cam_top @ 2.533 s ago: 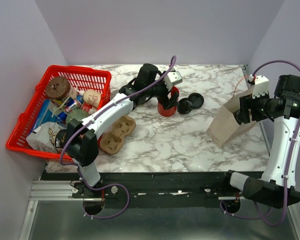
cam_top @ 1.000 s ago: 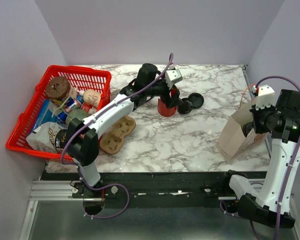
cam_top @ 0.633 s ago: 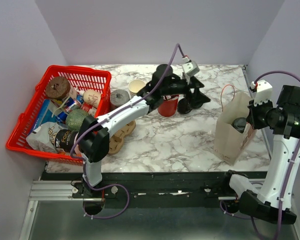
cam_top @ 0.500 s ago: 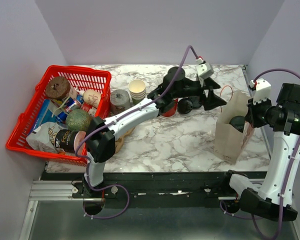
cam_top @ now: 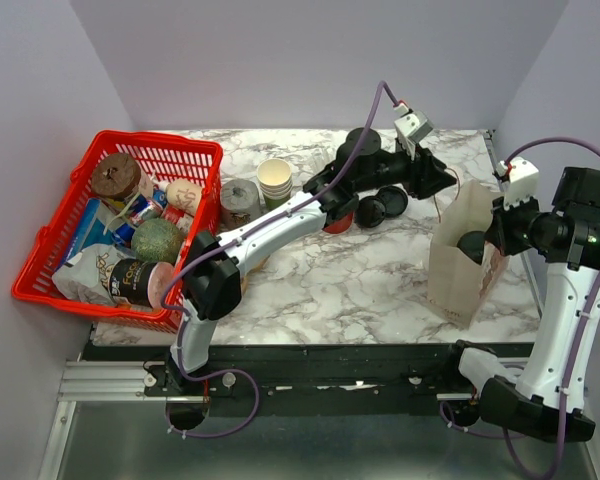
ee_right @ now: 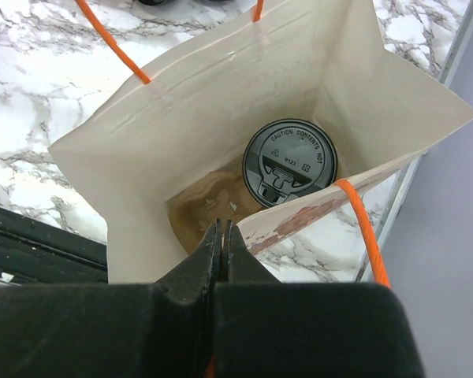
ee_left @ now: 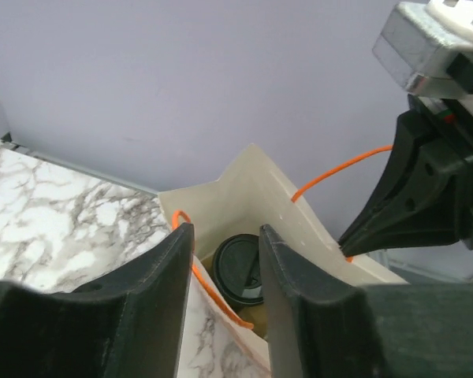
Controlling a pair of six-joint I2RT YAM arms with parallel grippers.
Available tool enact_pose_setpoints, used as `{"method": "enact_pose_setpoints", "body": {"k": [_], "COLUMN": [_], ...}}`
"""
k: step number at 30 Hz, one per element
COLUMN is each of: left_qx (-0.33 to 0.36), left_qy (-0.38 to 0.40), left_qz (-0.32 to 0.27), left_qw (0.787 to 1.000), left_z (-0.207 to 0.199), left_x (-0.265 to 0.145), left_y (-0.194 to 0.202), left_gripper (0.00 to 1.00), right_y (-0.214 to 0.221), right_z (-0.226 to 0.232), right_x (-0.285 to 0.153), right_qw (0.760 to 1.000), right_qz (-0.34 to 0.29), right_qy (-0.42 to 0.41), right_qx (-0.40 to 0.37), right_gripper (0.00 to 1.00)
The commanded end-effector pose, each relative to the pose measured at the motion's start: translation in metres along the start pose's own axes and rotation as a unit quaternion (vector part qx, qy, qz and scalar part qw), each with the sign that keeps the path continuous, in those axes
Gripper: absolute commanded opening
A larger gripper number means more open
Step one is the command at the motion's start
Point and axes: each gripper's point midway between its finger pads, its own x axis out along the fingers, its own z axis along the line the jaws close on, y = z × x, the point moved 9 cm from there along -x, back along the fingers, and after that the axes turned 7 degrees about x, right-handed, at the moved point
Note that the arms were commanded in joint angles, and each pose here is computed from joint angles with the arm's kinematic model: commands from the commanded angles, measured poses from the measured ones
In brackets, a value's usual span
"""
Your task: Pack the takeout coffee
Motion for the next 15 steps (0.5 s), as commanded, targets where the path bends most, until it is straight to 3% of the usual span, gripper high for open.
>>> {"method": "enact_pose_setpoints", "body": {"k": [1,2,4,10,15], "left_qx": [-0.008,-0.008,-0.015,-0.064,-0.099], "left_qy": [-0.023,-0.026,-0.033,-0.032,0.026], "left_qz": [-0.003,-0.003,0.001,0.025,0.022], "left_qw": [1.0,1.0,0.999,0.997,0.995], "left_z": [0.005,0.005,0.007,0.013,0.011], "left_x": [-0.005,-0.005,-0.004,0.002,0.007], "left_y": [-0.009,-0.009,-0.006,0.011,0.016], "left_gripper": [0.67,0.77,0.83,0.81,0.47], "right_y": [0.011,0.01,0.011,0.01,0.009], "right_z": [0.011,0.011,0.011,0.011,0.01], "right_x": [-0.004,-0.003,-0.002,-0.003,-0.003], "right_qw": [0.998,0.998,0.998,0.998,0.998], "right_qz": [0.034,0.033,0.033,0.028,0.031], "right_qy": [-0.041,-0.042,-0.042,-0.043,-0.041], "right_qx": [0.024,0.023,0.023,0.023,0.022], "right_gripper": [0.0,0.01,0.01,0.01,0.01]}}
